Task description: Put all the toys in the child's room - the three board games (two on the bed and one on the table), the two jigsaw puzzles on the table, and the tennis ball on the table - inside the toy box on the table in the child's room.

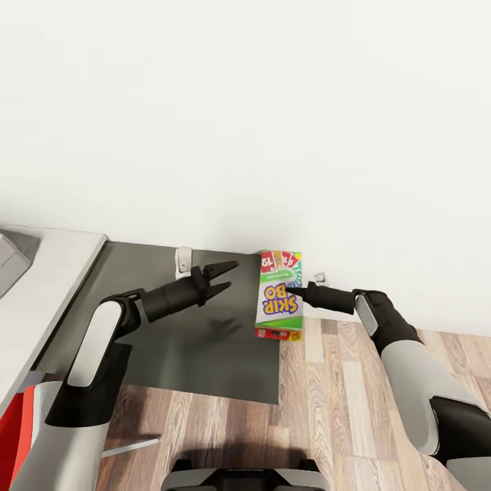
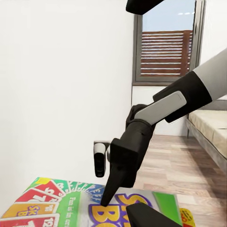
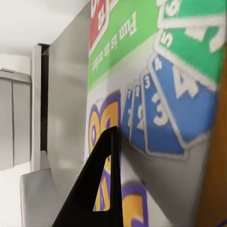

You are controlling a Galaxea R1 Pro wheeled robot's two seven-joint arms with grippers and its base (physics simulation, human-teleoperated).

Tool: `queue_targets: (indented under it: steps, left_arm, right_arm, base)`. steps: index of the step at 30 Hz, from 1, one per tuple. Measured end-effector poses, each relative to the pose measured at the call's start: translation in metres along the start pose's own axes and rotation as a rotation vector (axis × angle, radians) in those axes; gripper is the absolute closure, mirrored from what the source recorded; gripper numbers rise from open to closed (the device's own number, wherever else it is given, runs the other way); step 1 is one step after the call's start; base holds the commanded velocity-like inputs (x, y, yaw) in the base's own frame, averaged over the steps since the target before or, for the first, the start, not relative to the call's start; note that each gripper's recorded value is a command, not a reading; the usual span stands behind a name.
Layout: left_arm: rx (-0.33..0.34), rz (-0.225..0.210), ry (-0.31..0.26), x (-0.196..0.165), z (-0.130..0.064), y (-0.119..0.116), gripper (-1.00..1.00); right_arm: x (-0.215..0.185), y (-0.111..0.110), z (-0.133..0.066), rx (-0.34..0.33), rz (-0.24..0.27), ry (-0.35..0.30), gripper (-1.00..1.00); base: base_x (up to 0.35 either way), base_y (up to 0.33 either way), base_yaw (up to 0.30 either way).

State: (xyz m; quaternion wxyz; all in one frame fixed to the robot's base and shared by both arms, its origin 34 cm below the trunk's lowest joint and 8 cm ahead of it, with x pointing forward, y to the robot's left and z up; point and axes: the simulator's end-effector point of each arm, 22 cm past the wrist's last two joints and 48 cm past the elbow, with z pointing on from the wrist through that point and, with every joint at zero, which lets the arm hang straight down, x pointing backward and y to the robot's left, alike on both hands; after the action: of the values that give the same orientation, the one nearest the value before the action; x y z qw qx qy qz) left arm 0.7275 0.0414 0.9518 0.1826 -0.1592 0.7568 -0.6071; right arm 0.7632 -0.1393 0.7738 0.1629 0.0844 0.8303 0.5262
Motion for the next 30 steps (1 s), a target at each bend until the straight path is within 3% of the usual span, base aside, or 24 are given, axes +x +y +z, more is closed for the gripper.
queue_targets:
  steps: [13, 20, 30]
  left_arm:
    - [-0.007, -0.001, 0.0, 0.0, -0.001, 0.003, -1.0]
    - [-0.018, -0.014, 0.003, 0.006, -0.004, 0.007, -1.0]
    - [-0.021, -0.037, 0.005, 0.016, -0.01, 0.005, -1.0]
  right_arm:
    - [-0.003, 0.005, -0.007, 0.027, -0.054, 0.007, 1.0]
    - [-0.002, 0.006, -0.011, 0.005, -0.079, -0.02, 1.0]
    - [-0.008, 0.04, -0.031, -0.031, -0.205, -0.072, 1.0]
  base:
    - [0.0, 0.0, 0.0]
    - [0.0, 0.0, 0.0]
    - [0.0, 0.0, 0.0]
